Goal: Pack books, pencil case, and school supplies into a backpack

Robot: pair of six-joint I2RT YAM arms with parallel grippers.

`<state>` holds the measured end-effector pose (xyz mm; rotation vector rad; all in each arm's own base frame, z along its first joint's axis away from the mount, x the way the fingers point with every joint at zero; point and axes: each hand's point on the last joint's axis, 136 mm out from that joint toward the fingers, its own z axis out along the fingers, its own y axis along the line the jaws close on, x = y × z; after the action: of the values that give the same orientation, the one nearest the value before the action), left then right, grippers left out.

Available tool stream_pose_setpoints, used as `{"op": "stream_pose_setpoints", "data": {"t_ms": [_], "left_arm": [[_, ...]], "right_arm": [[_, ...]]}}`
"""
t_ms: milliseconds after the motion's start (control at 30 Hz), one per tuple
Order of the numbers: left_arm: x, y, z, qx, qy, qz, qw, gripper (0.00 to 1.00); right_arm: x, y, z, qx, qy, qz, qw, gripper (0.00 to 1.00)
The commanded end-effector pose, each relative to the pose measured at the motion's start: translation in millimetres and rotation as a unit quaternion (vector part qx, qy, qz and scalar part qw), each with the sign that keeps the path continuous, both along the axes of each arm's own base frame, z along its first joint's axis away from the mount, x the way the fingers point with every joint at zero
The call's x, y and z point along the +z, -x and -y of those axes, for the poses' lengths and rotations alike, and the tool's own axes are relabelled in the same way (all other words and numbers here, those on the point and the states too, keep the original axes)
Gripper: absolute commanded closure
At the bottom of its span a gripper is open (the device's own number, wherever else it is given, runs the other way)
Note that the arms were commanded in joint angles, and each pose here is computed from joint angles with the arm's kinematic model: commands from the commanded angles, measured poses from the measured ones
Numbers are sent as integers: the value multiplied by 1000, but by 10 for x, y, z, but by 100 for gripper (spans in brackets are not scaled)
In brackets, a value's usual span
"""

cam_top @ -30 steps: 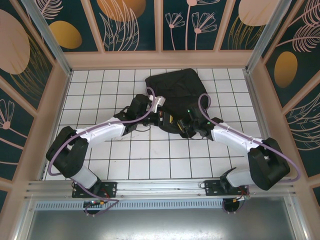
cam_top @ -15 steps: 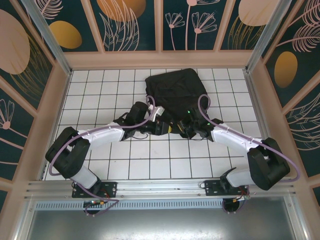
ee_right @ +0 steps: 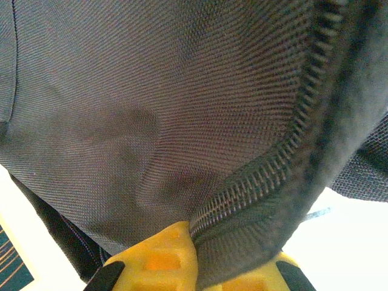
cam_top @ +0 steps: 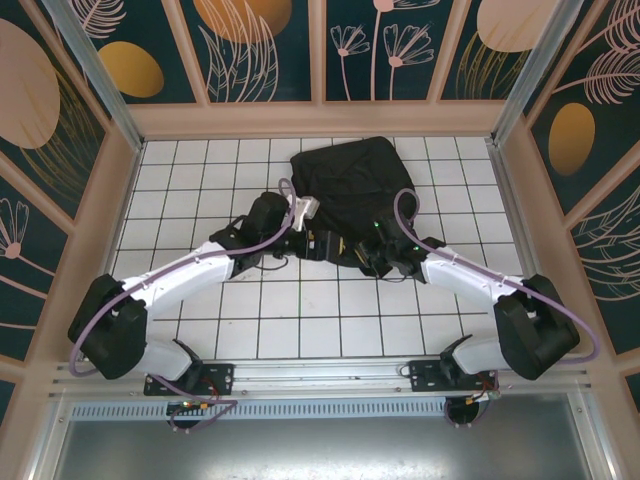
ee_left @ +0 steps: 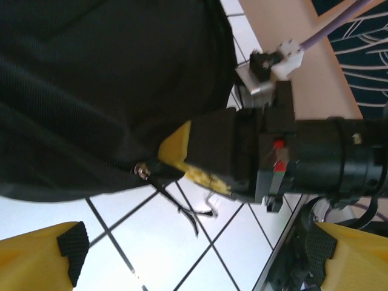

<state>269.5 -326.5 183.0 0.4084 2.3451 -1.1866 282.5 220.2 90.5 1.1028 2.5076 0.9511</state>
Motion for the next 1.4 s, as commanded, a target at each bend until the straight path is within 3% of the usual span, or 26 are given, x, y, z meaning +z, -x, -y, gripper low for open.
{"op": "stream_pose_setpoints", "data": {"t_ms": [0,433,800,1033,1267,1367], "left_arm": [[-104,-99,3,27,-28,-30,999,2],[-463,6,394,6,-1,-134,991,27],[-539,36,452,-5,2,-150,989,43],[-544,12,490,-8,7,-149,989,68],[-557,-26,456,-2,-7,-134,991,100],[-523,-22,428,-2,-9,-123,992,100]], "right_arm": [[-95,33,53,4,32,-12,999,100],[-67,6,47,-3,39,-10,999,100],[-57,-3,-21,3,40,-10,999,100],[-38,8,-69,8,42,-8,999,100],[-51,26,-40,5,49,-8,999,100],[-63,28,-35,5,51,-8,999,100]]}}
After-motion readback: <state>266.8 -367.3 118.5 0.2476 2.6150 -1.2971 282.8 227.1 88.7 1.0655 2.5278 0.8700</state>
